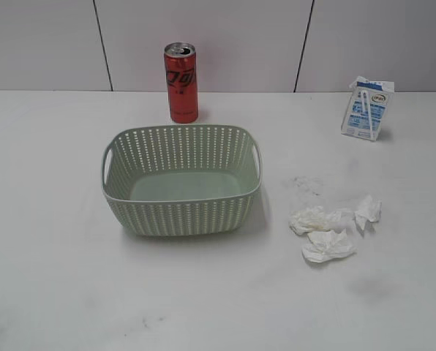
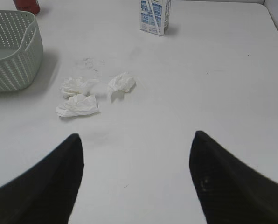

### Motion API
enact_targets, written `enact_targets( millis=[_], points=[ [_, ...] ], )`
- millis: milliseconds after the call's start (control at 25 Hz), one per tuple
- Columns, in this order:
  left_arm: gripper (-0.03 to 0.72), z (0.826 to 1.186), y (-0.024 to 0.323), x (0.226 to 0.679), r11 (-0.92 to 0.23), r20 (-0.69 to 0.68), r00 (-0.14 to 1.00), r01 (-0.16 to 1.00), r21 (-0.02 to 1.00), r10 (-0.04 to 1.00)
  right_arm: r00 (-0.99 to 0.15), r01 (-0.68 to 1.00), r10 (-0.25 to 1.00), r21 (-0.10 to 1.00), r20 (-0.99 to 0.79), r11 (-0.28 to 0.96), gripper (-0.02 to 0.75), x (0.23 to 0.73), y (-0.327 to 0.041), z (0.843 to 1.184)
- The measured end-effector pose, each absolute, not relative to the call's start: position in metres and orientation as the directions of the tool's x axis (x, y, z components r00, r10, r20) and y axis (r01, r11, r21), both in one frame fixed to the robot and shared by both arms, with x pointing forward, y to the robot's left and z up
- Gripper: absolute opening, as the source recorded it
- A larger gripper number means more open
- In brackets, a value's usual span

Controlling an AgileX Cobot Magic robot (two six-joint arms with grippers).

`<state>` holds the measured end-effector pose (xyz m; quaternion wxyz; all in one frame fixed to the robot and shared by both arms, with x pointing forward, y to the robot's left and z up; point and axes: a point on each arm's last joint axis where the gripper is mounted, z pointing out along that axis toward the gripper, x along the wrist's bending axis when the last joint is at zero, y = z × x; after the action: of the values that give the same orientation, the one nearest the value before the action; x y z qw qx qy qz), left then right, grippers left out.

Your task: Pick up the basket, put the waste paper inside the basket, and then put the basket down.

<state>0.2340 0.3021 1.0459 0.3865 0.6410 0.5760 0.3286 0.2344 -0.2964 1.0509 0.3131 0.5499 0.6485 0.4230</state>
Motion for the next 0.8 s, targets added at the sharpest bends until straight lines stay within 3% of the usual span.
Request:
enact_targets(
  millis=[800],
  points=[
    [0.493,1.0481,0.302,0.2346,-0.035,-0.024,0.121,0.465,0.884,0.992,-0.199,0.448,0.978,0.894,0.059,0.037,0.537,0.2345,-0.2964,1.051]
  ],
)
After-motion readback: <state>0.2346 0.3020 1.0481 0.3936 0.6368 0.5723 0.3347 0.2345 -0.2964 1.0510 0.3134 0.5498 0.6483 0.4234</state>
